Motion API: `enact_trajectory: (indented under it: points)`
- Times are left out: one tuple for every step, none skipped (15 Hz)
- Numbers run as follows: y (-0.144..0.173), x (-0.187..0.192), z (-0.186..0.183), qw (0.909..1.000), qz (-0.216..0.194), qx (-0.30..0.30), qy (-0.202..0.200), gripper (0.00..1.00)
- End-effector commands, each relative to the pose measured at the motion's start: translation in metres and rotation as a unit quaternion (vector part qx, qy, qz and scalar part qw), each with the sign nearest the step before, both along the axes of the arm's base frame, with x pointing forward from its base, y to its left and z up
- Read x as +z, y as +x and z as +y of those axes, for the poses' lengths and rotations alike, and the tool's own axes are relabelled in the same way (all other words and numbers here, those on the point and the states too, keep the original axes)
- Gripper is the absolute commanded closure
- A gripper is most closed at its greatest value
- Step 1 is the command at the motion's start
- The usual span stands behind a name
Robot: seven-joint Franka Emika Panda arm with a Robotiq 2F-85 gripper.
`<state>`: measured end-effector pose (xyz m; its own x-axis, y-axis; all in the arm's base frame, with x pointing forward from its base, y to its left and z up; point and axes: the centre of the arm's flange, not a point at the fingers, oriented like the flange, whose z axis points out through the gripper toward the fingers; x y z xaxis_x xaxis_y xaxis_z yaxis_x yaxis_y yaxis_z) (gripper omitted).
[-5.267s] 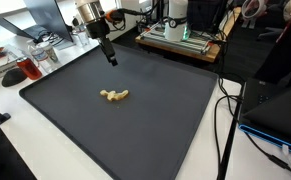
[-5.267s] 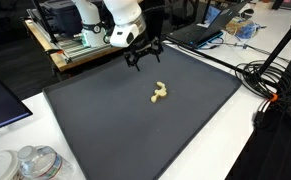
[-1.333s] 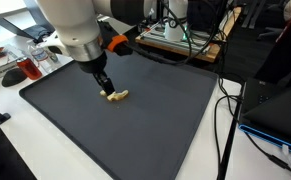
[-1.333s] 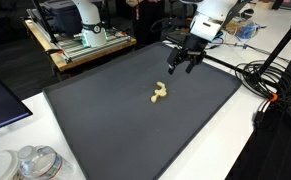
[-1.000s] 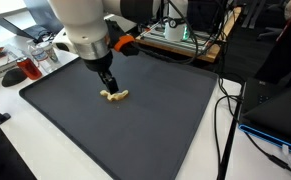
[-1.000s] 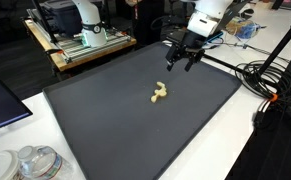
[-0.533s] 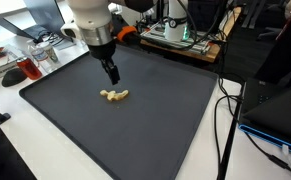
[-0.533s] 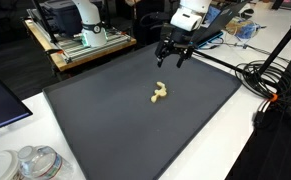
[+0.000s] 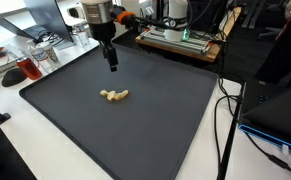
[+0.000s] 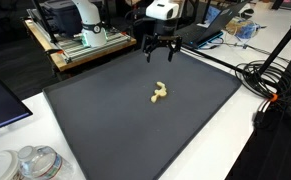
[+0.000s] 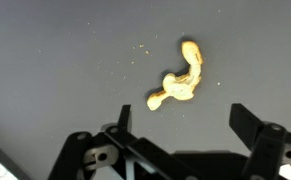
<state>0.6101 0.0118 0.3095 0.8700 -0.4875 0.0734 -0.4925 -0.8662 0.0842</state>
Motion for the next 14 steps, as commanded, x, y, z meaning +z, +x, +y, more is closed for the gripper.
enact_trajectory:
  points:
    - [-0.044,0.014,-0.017,0.9985,-0.032,0.008,0.044,0.0]
    - [-0.05,0.016,-0.02,0.9977,-0.04,0.012,0.053,0.0]
    - [-0.055,0.018,-0.023,0.9968,-0.047,0.019,0.061,0.0]
    - [-0.06,0.02,-0.025,0.9955,-0.054,0.031,0.072,0.0]
    - [-0.063,0.021,-0.028,0.9941,-0.06,0.042,0.08,0.0]
    - [-0.066,0.022,-0.029,0.9928,-0.063,0.051,0.089,0.0]
    - [-0.069,0.022,-0.03,0.9916,-0.066,0.058,0.095,0.0]
    - [-0.072,0.023,-0.031,0.99,-0.068,0.067,0.104,0.0]
    - [-0.074,0.023,-0.032,0.9888,-0.068,0.075,0.11,0.0]
    - [-0.077,0.023,-0.031,0.9877,-0.07,0.081,0.114,0.0]
    - [-0.08,0.024,-0.031,0.9865,-0.072,0.088,0.118,0.0]
    - [-0.084,0.025,-0.03,0.9851,-0.075,0.096,0.122,0.0]
    - [-0.086,0.026,-0.029,0.9844,-0.077,0.102,0.122,0.0]
    - [-0.089,0.027,-0.028,0.9835,-0.078,0.11,0.121,0.0]
